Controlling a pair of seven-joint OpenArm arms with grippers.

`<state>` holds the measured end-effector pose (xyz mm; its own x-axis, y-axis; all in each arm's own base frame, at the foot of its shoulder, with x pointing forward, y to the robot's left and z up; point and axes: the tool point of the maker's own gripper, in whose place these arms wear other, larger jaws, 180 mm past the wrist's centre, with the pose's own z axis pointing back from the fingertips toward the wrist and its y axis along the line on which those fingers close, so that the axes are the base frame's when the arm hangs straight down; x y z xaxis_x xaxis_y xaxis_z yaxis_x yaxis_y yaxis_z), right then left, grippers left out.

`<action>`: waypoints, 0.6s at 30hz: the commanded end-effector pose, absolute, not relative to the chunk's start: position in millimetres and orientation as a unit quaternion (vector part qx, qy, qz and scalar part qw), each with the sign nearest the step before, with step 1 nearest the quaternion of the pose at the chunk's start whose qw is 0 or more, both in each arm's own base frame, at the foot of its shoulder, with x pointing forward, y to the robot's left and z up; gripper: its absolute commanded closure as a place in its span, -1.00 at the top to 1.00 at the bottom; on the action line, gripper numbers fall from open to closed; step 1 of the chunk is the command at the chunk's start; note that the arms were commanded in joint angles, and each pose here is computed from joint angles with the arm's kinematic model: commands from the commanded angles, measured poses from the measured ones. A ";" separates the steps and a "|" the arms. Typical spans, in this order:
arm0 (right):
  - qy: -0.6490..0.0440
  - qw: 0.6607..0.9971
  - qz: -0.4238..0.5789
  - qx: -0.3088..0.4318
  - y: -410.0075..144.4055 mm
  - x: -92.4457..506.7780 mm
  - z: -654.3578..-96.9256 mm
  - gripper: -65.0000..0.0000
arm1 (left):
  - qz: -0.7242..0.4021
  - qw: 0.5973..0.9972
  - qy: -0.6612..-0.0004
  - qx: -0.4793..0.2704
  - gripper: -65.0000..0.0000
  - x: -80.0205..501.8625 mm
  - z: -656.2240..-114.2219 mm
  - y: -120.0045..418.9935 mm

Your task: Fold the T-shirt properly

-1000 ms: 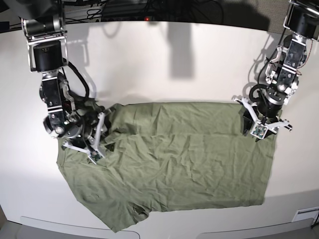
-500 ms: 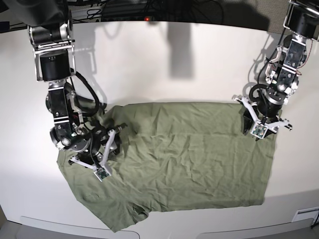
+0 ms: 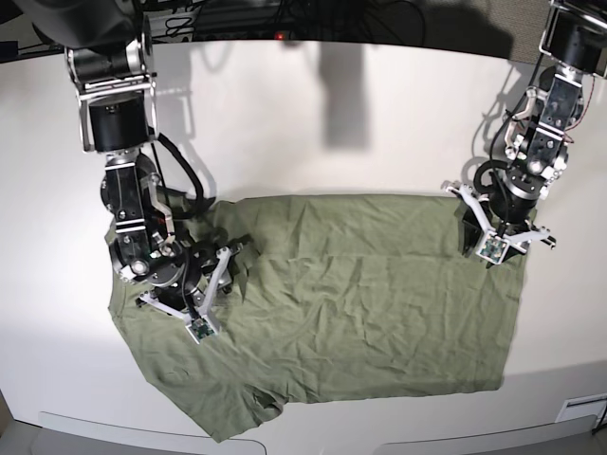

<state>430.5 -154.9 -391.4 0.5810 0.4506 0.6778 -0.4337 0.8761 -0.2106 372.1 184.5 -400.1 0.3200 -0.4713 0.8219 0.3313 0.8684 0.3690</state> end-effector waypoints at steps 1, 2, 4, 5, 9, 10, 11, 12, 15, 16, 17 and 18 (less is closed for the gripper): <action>-0.423 0.873 0.243 -0.014 -156.9 448.7 -367.9 -0.19 | -0.246 0.792 -0.554 0.074 -0.28 384.4 -380.2 188.0; -0.425 0.874 0.237 -0.014 -158.5 449.9 -370.1 -0.19 | -0.246 0.792 -0.554 0.074 -0.28 384.4 -380.2 187.8; -0.420 0.881 0.215 -0.014 -164.6 452.0 -382.4 -0.19 | -0.246 0.792 -0.554 0.074 -0.28 384.5 -380.0 188.0; -0.417 0.885 0.206 -0.011 -167.6 452.2 -391.7 -0.19 | -0.246 0.792 -0.554 0.074 -0.28 384.4 -380.2 188.0; -0.395 0.899 0.190 0.004 -170.3 450.9 -417.1 -0.19 | -0.246 0.792 -0.554 0.074 -0.28 384.3 -380.3 188.1; -0.396 0.898 0.190 0.005 -169.1 451.1 -416.8 -0.19 | -0.246 0.792 -0.554 0.074 -0.28 384.3 -380.3 188.2; -0.400 0.896 0.192 0.007 -167.3 452.4 -414.2 -0.19 | -0.246 0.792 -0.554 0.074 -0.28 384.3 -380.3 188.2; -0.405 0.893 0.193 0.007 -165.5 454.4 -410.5 -0.19 | -0.246 0.792 -0.554 0.074 -0.28 384.3 -380.3 188.0; -0.422 0.884 0.200 0.005 -161.4 460.8 -395.7 -0.19 | -0.246 0.792 -0.554 0.074 -0.28 384.4 -380.2 188.1; -0.429 0.880 0.203 0.006 -159.3 463.1 -389.9 -0.19 | -0.246 0.792 -0.554 0.074 -0.28 384.4 -380.2 188.1; -0.436 0.876 0.207 0.010 -155.7 465.0 -384.4 -0.19 | -0.246 0.792 -0.554 0.074 -0.28 384.4 -380.2 188.1; -0.443 0.871 0.213 0.019 -150.7 466.4 -379.7 -0.19 | -0.246 0.792 -0.554 0.074 -0.28 384.4 -380.2 188.1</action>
<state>447.9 -153.6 -405.8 0.5767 0.3626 0.7321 -0.3896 0.9097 -0.1437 372.2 184.1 -400.1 0.3196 -0.4706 0.8224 0.3313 0.8687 0.3683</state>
